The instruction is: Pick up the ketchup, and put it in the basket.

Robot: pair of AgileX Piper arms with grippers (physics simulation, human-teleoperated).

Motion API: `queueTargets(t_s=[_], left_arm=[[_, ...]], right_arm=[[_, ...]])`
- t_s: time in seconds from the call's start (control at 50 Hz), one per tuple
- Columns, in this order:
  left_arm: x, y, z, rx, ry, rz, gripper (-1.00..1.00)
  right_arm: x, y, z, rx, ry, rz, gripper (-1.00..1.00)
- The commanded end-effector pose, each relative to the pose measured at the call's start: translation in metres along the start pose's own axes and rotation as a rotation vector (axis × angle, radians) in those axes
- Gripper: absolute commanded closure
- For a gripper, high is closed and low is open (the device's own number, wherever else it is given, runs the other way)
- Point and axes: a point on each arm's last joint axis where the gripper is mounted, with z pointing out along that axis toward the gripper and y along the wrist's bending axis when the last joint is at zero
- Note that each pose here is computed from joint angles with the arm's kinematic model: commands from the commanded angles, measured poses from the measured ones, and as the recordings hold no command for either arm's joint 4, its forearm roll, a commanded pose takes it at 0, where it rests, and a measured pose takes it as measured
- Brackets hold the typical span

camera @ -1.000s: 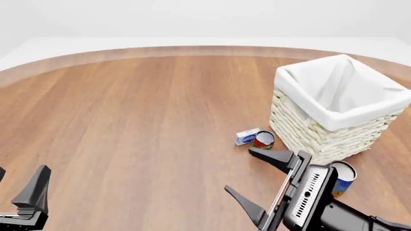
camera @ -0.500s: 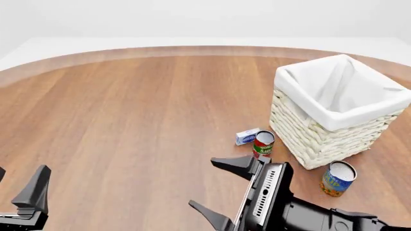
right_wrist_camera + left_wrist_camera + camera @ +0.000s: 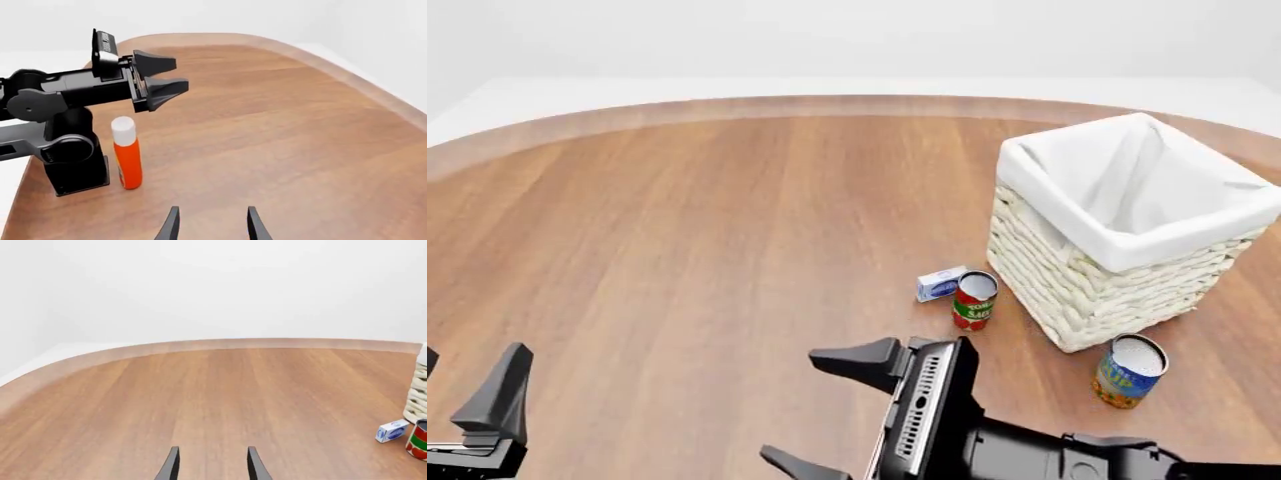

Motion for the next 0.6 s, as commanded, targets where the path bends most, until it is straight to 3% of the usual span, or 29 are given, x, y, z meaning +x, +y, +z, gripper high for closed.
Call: queueTargets(t_s=[0.02,0.6], left_arm=[[0.000,0.000,0.000,0.000,0.000,0.000,-1.00],[0.000,0.000,0.000,0.000,0.000,0.000,-1.00]], right_arm=[[-0.004,0.008,0.009,-0.032,0.004,0.018,-1.00],[0.009,0.031,0.042,-0.107,0.056,0.074,-1.00]])
